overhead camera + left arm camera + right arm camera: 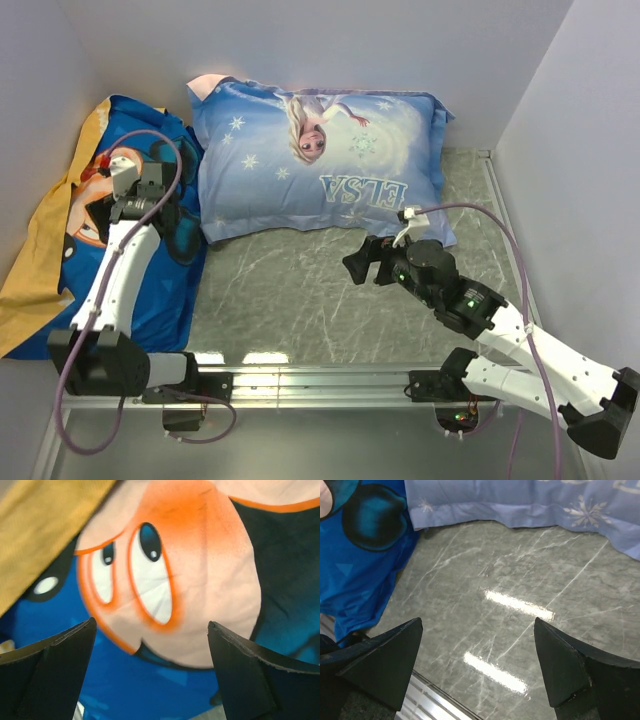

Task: Remove the pillowcase from the pillow

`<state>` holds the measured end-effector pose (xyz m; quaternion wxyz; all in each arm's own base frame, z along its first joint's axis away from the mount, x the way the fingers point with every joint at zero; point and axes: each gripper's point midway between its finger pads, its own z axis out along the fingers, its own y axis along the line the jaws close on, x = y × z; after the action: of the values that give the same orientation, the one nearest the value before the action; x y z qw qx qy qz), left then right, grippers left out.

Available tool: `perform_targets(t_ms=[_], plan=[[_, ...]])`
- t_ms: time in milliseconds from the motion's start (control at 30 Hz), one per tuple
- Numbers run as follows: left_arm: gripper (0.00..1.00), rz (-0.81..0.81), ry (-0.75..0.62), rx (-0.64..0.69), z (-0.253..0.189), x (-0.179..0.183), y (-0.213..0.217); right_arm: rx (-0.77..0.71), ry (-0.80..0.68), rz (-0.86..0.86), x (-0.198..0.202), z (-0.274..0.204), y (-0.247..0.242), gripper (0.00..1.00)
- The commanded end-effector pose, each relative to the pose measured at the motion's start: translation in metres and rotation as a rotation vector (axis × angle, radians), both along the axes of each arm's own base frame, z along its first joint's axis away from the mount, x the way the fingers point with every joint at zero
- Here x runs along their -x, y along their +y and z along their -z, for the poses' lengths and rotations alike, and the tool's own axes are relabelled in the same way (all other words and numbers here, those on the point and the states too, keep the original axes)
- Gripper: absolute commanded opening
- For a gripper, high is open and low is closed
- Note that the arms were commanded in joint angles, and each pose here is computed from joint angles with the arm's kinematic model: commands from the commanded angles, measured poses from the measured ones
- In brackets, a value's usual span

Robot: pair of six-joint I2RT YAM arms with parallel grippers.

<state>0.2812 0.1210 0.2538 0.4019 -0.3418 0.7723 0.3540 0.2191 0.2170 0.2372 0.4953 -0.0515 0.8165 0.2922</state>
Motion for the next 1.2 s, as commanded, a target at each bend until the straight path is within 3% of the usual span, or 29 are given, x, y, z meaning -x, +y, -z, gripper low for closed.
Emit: perform_targets(t_ms=[0,200,300,333,400,500,767,1167], plan=[[0.99,0.032,0.030,0.078,0.027,-0.026,0.002,-0.049,-0.018,-0.021,0.001,-0.006,0.006,0.99],[0.98,-0.109,0.131,0.130,0.089,-0.028,0.037,-0.059,-0.021,-0.015,0.004,-0.001,0.002,0.99],[0.65,-0.110,0.090,0.209,0.104,-0.026,0.041,-0.061,-0.018,-0.017,0.005,0.003,0.003,0.99],[0.32,-0.105,0.070,0.215,0.100,-0.025,0.041,-0.064,-0.015,-0.020,0.005,0.004,0.003,0.99],[0.01,-0.100,0.033,0.212,0.092,-0.022,0.040,-0.062,-0.010,-0.022,0.005,0.006,0.005,0.99],[0.01,-0.067,-0.016,0.228,0.074,-0.021,0.035,-0.068,-0.003,-0.032,0.003,0.005,0.010,0.99],[0.00,0.081,-0.311,0.230,-0.053,-0.007,0.014,-0.072,-0.007,-0.117,0.004,-0.010,0.037,0.98],[0.00,0.291,-0.599,0.248,-0.200,0.013,-0.029,-0.048,-0.085,-0.201,0.002,-0.053,0.084,0.98]])
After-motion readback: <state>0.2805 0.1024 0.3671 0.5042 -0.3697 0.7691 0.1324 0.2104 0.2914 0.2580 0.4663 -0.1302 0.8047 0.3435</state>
